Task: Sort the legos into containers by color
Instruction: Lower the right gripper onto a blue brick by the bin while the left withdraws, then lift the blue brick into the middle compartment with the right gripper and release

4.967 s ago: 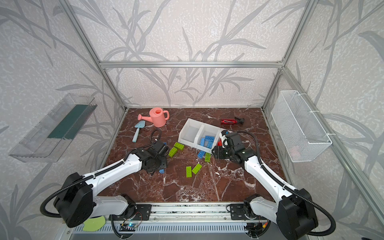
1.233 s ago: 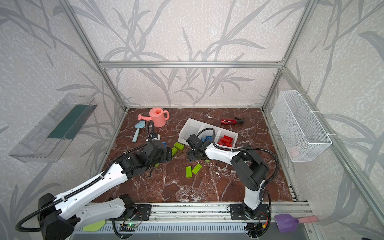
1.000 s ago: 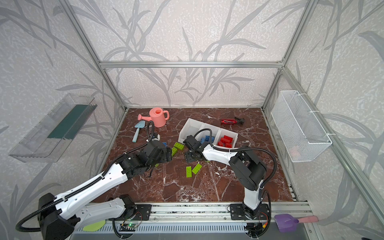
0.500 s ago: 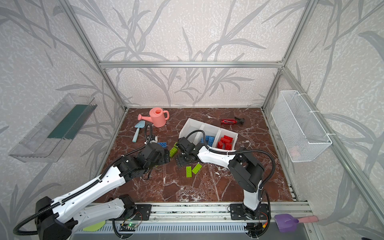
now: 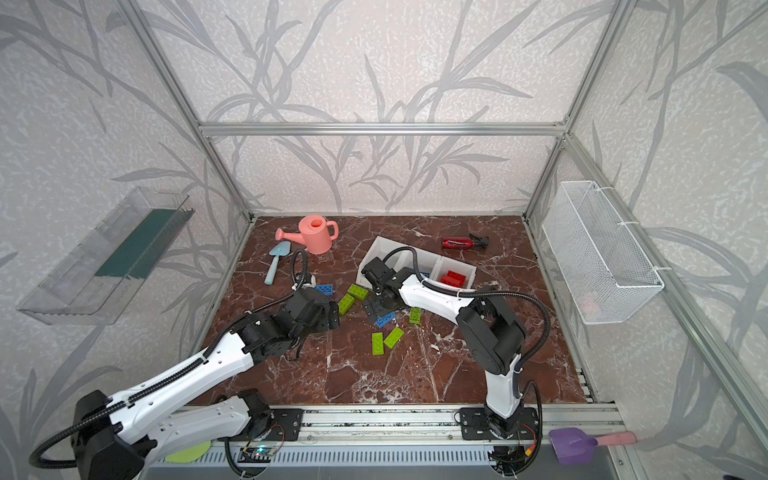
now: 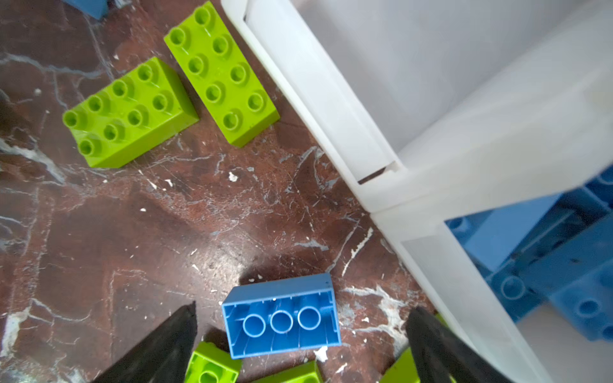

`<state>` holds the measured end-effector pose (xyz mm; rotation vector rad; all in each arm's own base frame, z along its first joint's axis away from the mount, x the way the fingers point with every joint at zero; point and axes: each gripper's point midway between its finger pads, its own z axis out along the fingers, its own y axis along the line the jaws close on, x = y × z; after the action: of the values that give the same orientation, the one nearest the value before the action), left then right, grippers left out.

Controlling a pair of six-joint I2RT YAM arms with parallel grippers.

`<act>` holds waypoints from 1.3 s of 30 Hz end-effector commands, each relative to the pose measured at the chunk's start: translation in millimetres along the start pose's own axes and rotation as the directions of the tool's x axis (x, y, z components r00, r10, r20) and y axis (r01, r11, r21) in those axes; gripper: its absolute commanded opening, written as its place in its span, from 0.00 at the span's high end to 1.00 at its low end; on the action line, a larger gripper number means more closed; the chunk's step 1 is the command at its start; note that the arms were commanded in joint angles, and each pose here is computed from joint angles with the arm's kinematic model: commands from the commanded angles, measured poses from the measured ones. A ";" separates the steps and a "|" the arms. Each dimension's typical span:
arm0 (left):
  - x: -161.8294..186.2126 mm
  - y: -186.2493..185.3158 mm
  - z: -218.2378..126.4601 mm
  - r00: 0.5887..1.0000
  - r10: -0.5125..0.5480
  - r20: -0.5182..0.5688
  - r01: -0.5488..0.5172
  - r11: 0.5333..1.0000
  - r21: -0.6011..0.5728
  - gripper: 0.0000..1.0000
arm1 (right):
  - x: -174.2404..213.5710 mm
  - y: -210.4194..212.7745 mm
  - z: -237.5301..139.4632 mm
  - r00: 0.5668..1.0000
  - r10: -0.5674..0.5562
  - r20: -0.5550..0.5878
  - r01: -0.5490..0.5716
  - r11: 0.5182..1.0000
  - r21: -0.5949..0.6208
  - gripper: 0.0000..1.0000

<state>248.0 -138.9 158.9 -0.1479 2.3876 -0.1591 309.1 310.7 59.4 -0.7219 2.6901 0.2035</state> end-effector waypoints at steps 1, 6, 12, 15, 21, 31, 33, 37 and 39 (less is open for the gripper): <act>2.5 9.3 1.9 1.000 -0.021 0.003 0.021 0.999 -0.037 0.06 | 14.3 1.6 8.5 0.997 -0.035 -0.072 0.035 0.999 0.004 0.01; 4.8 11.0 2.7 1.000 -0.021 -0.001 0.021 0.999 -0.042 0.06 | 22.4 2.6 20.4 0.994 -0.036 -0.101 0.036 0.999 0.000 0.00; 4.0 11.5 3.4 1.000 -0.016 -0.002 0.016 0.999 -0.050 0.06 | 27.8 -1.0 27.4 0.992 -0.030 -0.123 0.032 0.999 0.021 0.12; 2.9 10.5 3.7 1.000 -0.017 0.000 0.017 0.999 -0.049 0.06 | 27.5 -3.3 25.4 0.992 -0.029 -0.119 0.033 0.999 0.031 0.24; 2.3 9.1 4.4 1.000 -0.015 -0.002 0.015 0.999 -0.050 0.06 | 22.1 -4.6 11.9 0.996 -0.009 -0.090 0.012 0.999 0.036 0.37; 0.9 12.6 3.4 1.000 -0.003 0.004 0.003 0.998 -0.065 0.06 | -18.1 -21.0 -46.2 0.996 0.089 0.019 -0.087 0.993 -0.074 0.39; 3.8 15.8 4.7 1.000 0.000 0.000 0.000 0.997 -0.075 0.06 | -25.9 -37.4 -52.9 0.994 0.104 0.034 -0.103 0.994 -0.047 0.39; 10.0 20.2 6.3 1.000 -0.004 -0.011 0.003 0.997 -0.083 0.06 | -39.6 -70.2 -55.8 0.985 0.166 0.050 -0.164 0.986 -0.026 0.39; 11.9 23.2 6.0 1.000 -0.007 -0.012 0.006 0.996 -0.088 0.06 | -45.4 -86.0 -54.9 0.979 0.196 0.059 -0.195 0.981 -0.016 0.39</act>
<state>247.0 -133.8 149.4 -0.1668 2.4047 -0.1254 367.5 258.9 119.2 -0.4707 2.6802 0.2913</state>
